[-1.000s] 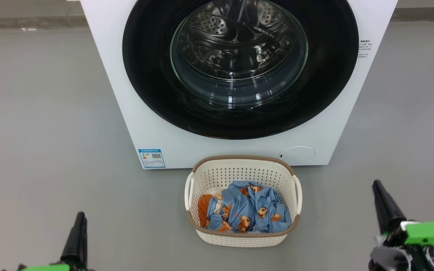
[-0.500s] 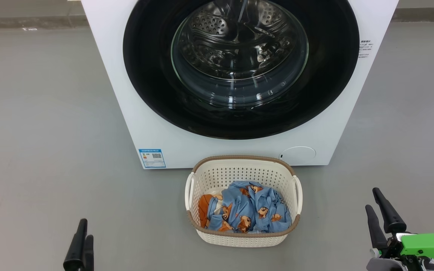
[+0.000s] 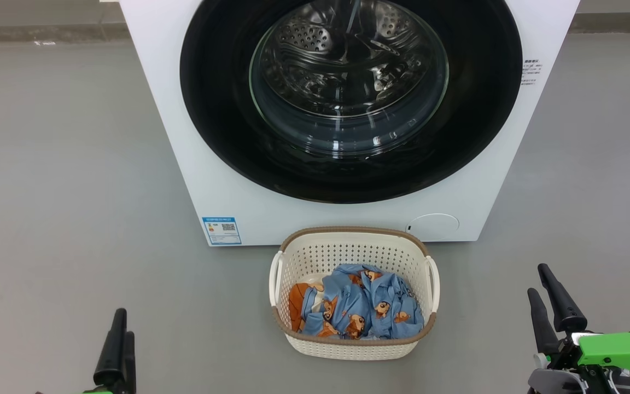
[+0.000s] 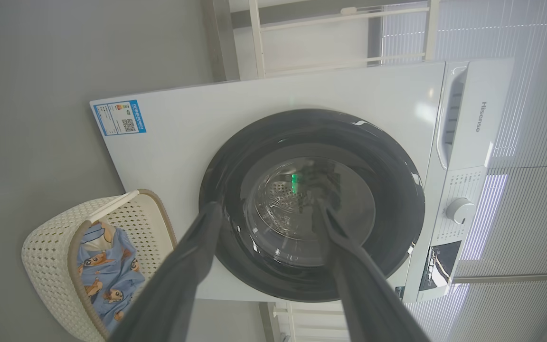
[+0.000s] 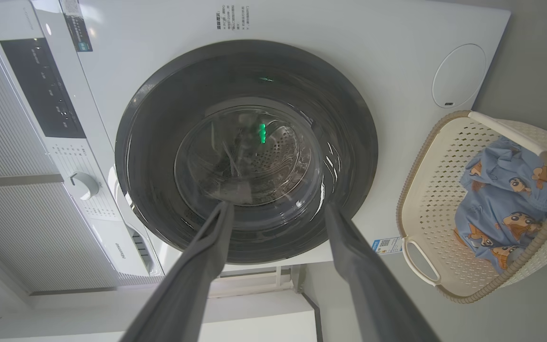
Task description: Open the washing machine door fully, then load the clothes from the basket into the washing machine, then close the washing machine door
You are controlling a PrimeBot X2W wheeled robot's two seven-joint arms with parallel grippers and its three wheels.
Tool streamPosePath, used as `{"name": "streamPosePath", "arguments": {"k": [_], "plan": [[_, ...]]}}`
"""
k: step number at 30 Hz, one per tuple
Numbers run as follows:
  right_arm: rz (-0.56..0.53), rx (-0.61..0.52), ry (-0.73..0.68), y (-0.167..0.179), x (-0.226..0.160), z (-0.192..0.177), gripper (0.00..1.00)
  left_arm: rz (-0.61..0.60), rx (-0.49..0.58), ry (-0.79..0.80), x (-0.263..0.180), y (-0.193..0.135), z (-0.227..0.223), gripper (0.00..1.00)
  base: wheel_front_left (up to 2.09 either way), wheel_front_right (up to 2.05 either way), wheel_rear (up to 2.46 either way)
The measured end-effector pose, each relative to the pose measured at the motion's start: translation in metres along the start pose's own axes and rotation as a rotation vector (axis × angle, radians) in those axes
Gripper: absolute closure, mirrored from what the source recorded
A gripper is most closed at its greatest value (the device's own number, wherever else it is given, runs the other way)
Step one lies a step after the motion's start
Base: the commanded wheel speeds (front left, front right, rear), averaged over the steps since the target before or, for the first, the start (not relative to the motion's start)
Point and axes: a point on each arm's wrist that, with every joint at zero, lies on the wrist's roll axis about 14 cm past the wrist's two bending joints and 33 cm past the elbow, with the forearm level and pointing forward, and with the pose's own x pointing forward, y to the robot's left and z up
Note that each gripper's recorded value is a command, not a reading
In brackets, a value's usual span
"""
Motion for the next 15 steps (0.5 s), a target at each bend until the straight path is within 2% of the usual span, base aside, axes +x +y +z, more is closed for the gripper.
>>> {"name": "streamPosePath", "arguments": {"k": [15], "plan": [[0.054,-0.051,0.006,0.018,0.004,-0.006,0.0,-0.041,0.069,-0.016,0.001,-0.014,-0.002,0.0,0.0,0.0,0.0]]}}
